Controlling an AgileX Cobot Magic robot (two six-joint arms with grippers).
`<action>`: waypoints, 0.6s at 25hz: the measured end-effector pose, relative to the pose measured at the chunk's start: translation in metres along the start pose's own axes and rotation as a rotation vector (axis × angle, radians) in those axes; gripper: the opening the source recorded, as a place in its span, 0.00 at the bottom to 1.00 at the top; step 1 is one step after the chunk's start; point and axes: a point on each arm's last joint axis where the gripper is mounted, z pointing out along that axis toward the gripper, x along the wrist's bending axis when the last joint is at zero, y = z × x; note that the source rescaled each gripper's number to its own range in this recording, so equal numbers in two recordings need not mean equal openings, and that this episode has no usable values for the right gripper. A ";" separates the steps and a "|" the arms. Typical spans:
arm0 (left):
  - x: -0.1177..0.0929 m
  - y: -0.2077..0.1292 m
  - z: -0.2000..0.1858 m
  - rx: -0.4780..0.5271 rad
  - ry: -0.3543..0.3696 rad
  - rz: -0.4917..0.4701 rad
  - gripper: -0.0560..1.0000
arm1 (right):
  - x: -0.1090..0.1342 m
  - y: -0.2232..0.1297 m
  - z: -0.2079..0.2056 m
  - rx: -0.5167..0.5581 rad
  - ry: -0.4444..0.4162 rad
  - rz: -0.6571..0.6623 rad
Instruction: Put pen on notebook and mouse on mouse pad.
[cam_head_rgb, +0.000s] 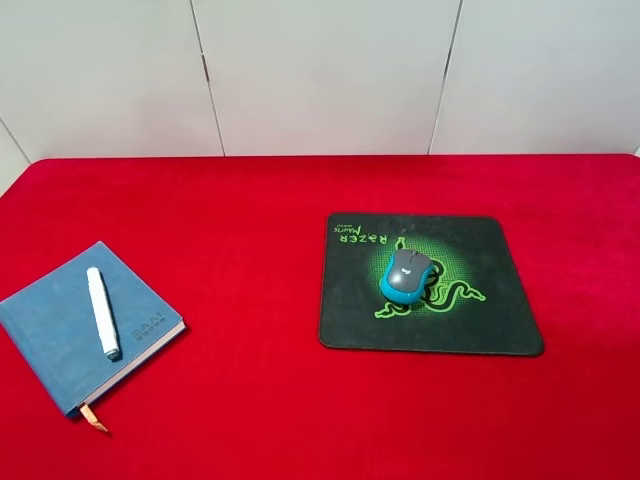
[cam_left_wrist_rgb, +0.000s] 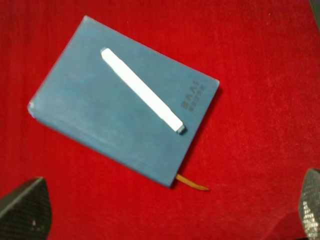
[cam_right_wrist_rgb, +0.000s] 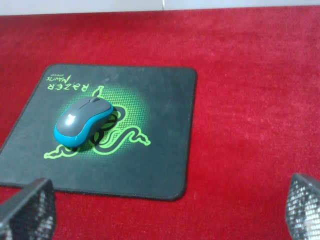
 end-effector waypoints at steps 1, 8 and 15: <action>0.000 -0.002 -0.003 -0.017 0.004 0.026 1.00 | 0.000 0.000 0.000 0.000 0.000 0.000; -0.001 -0.027 -0.003 -0.061 0.057 0.043 1.00 | 0.000 0.000 0.000 0.000 0.000 0.000; -0.005 -0.061 0.028 -0.108 0.065 -0.032 1.00 | 0.000 0.000 0.000 0.000 0.000 0.000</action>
